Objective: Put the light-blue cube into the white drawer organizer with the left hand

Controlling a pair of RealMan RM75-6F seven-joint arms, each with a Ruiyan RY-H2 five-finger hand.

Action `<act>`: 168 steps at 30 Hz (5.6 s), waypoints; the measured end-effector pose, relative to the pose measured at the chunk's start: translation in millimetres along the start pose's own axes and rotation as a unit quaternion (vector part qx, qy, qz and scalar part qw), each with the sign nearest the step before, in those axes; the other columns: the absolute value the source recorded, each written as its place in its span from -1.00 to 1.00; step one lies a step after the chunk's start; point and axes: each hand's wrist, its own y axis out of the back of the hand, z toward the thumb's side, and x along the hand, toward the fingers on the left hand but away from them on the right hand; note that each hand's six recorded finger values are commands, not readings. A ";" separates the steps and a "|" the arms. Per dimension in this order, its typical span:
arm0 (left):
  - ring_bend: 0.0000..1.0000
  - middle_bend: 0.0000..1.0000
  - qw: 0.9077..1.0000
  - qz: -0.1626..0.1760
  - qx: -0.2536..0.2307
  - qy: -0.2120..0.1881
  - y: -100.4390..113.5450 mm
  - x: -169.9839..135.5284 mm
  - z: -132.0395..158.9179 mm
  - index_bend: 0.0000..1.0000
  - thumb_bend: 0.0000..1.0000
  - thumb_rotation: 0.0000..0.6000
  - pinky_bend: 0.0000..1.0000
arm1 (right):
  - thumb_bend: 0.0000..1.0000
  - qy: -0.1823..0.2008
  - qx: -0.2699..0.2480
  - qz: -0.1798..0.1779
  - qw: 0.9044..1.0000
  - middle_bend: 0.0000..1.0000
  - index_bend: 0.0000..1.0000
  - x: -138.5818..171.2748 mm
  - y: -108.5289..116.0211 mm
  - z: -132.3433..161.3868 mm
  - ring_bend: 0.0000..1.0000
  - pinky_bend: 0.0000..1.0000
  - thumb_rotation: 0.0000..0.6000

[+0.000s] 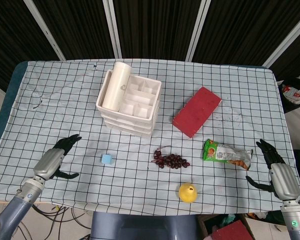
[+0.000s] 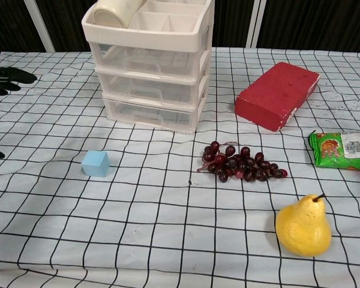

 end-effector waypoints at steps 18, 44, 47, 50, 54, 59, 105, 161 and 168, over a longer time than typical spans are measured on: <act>0.57 0.63 0.996 -0.021 -0.085 0.003 -19.9 82.2 57.5 -1.00 -0.50 1.00 0.37 | -0.70 -0.009 -0.024 0.003 1.000 -1.00 -1.00 -2.5 0.1 -1.4 -1.00 -0.69 1.00; 0.61 0.68 0.980 -0.030 -0.198 -0.020 -49.5 131.5 118.2 -1.00 -0.46 1.00 0.37 | -0.69 -0.015 -0.038 0.004 0.999 -1.00 -1.00 -3.4 1.3 -2.9 -1.00 -0.69 1.00; 0.61 0.69 0.978 -0.031 -0.206 -0.019 -52.1 133.2 119.5 -1.00 -0.46 1.00 0.37 | -0.69 -0.014 -0.038 0.004 0.999 -1.00 -1.00 -3.4 1.4 -2.9 -1.00 -0.69 1.00; 0.62 0.69 0.975 -0.035 -0.218 -0.016 -55.5 134.7 120.6 -0.97 -0.45 1.00 0.37 | -0.69 -0.015 -0.040 0.003 0.999 -1.00 -1.00 -3.4 1.7 -3.1 -1.00 -0.69 1.00; 0.62 0.70 0.972 -0.039 -0.231 -0.015 -59.0 137.0 123.5 -0.95 -0.44 1.00 0.37 | -0.69 -0.016 -0.041 0.003 0.999 -1.00 -1.00 -3.4 1.8 -3.4 -1.00 -0.69 1.00; 0.62 0.70 0.969 -0.039 -0.244 -0.016 -61.9 139.3 126.2 -0.93 -0.44 1.00 0.37 | -0.69 -0.016 -0.041 0.003 0.999 -1.00 -1.00 -3.4 1.9 -3.6 -1.00 -0.69 1.00; 0.63 0.71 0.963 -0.054 -0.263 -0.023 -75.1 102.5 113.4 -0.80 -0.42 1.00 0.38 | -0.69 -0.014 -0.042 0.003 0.999 -1.00 -1.00 -1.8 2.2 -3.7 -1.00 -0.69 1.00; 0.78 0.87 0.995 0.084 0.036 -0.031 -6.0 98.2 118.5 -0.13 -0.43 1.00 0.46 | -0.69 -0.015 -0.040 0.002 0.999 -1.00 -1.00 -1.7 2.0 -3.9 -1.00 -0.69 1.00; 0.78 0.87 0.996 0.077 0.032 -0.037 -7.1 89.6 118.4 -0.58 -0.66 1.00 0.46 | -0.69 -0.015 -0.040 0.002 0.999 -1.00 -1.00 -1.9 2.2 -3.9 -1.00 -0.69 1.00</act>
